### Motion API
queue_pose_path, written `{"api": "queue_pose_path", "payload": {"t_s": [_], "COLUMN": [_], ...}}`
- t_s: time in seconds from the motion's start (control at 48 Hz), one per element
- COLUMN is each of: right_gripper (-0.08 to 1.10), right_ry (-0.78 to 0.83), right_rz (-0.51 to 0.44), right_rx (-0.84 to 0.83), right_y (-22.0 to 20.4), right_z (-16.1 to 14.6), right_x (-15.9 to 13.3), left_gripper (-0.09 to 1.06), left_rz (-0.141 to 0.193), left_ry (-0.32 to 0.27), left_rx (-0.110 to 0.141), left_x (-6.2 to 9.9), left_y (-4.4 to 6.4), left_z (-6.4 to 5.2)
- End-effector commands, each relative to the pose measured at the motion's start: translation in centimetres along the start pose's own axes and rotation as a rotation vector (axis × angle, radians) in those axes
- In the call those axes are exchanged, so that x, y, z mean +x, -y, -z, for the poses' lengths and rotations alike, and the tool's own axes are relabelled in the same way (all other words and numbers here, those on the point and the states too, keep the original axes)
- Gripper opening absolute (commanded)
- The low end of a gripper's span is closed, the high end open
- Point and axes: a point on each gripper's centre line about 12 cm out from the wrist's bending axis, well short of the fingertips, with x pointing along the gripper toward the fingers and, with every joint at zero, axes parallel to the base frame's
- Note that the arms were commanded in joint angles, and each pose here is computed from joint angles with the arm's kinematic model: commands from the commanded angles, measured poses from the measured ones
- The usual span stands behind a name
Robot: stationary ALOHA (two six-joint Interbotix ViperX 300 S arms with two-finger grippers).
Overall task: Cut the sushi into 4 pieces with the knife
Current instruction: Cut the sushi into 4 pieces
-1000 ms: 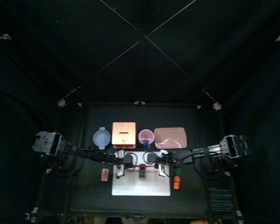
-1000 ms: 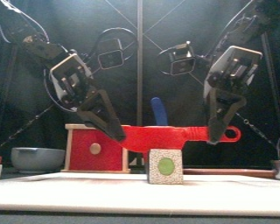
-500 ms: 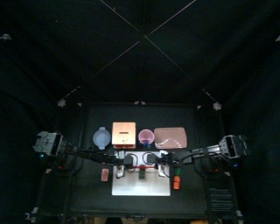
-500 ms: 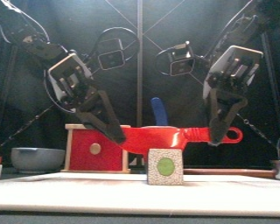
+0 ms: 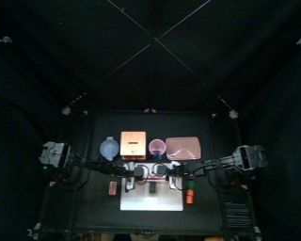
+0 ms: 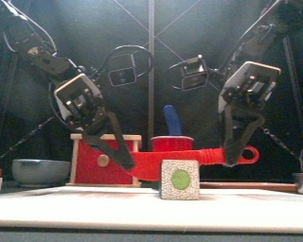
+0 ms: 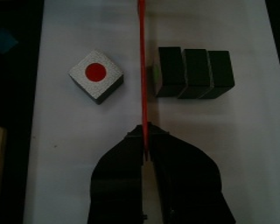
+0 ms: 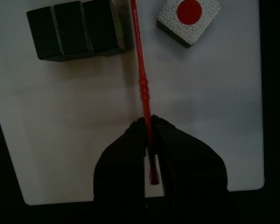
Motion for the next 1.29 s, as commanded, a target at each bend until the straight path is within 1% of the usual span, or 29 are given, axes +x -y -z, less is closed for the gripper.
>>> {"api": "queue_pose_path", "payload": {"t_s": [0.021,0.25,0.396,0.688,0.958,1.146,1.188,1.292], "right_gripper": [0.31,0.31,0.31,0.31,0.31,0.31,0.31,0.31], "right_ry": [0.007,0.004,0.002,0.003,0.004,0.013,0.021,0.044], "right_rz": [-0.003,0.004,0.011,0.025,0.041,0.039,0.037,0.026], "right_rx": [0.001,0.003,-0.008,-0.005,0.002,0.005,0.002,0.006], "right_y": [-0.1,0.2,0.3,1.0,1.8,1.8,1.6,1.3], "right_z": [-0.2,-0.1,0.0,-0.1,-0.2,-0.5,-0.6,-1.1], "right_x": [-0.4,-0.3,-0.2,-0.2,-0.2,-0.4,-0.7,-1.5], "left_gripper": [0.44,0.44,0.44,0.44,0.44,0.44,0.44,0.44], "left_rz": [0.002,-0.010,-0.023,-0.048,-0.069,-0.073,-0.072,-0.067], "left_ry": [-0.008,-0.008,-0.011,-0.011,-0.008,-0.008,-0.004,0.015], "left_rx": [0.001,-0.011,-0.009,-0.014,-0.010,-0.007,-0.007,-0.004], "left_x": [-0.2,-0.1,0.0,0.0,-0.1,-0.2,-0.3,-0.8], "left_y": [0.1,-0.6,-1.2,-2.6,-3.8,-4.0,-4.0,-3.7], "left_z": [0.1,0.1,0.1,-0.1,-0.1,-0.2,-0.3,-1.2]}}
